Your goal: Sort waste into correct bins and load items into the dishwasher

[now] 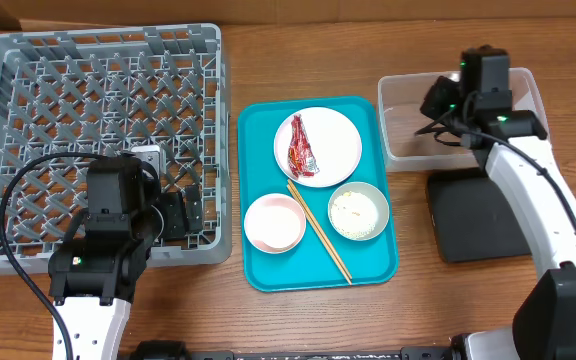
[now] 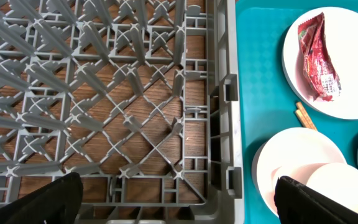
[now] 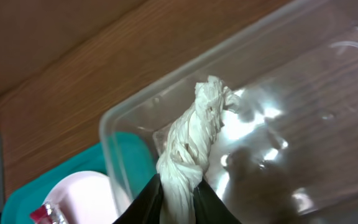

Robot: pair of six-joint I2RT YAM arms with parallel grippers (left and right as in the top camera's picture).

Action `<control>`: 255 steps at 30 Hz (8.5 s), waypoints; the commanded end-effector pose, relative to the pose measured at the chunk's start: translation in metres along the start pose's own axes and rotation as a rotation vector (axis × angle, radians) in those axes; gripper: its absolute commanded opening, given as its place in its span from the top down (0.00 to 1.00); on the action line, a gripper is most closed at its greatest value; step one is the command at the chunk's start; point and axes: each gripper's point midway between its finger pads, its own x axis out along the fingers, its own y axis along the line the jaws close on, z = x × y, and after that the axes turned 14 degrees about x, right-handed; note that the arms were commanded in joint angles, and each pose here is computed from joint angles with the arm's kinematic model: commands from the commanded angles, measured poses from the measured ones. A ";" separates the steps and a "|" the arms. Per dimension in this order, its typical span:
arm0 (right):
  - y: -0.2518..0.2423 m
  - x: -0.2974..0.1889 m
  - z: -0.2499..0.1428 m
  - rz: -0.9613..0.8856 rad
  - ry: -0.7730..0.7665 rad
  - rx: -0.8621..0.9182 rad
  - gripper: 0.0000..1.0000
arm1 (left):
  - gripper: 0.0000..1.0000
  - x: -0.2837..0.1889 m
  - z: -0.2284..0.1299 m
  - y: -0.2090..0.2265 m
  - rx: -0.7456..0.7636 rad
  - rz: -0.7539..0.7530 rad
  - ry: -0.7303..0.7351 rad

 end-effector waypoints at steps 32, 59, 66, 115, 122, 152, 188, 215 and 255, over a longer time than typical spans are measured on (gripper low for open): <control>0.106 0.026 -0.185 0.341 0.377 -0.648 0.26 | 0.00 -0.006 0.009 -0.003 -0.005 -0.013 -0.024; 0.080 0.087 -0.249 0.173 0.407 -0.737 0.96 | 0.00 -0.006 0.009 -0.003 -0.005 -0.013 -0.023; 0.118 0.044 -0.164 0.234 0.254 -0.626 0.96 | 0.00 -0.006 0.009 -0.003 -0.005 -0.013 -0.023; 0.017 -0.047 -0.220 -0.064 0.650 -0.584 0.34 | 0.00 -0.006 0.011 -0.003 -0.005 -0.012 -0.031; -0.006 -0.028 -0.265 -0.132 0.639 -0.601 0.49 | 0.00 -0.006 0.011 -0.003 -0.005 -0.012 -0.030; -0.030 -0.017 -0.307 -0.236 0.590 -0.676 0.81 | 0.00 -0.006 0.011 -0.002 -0.004 -0.012 -0.030; -0.018 -0.032 -0.298 -0.248 0.589 -0.623 0.96 | 0.00 -0.006 0.010 -0.002 -0.004 -0.012 -0.027; 0.005 -0.064 -0.125 -0.050 0.477 -0.197 0.96 | 0.00 -0.006 0.010 -0.002 -0.004 -0.011 -0.027; -0.117 -0.101 -0.004 0.769 0.416 0.426 0.96 | 0.00 -0.006 0.012 -0.002 -0.004 -0.011 -0.035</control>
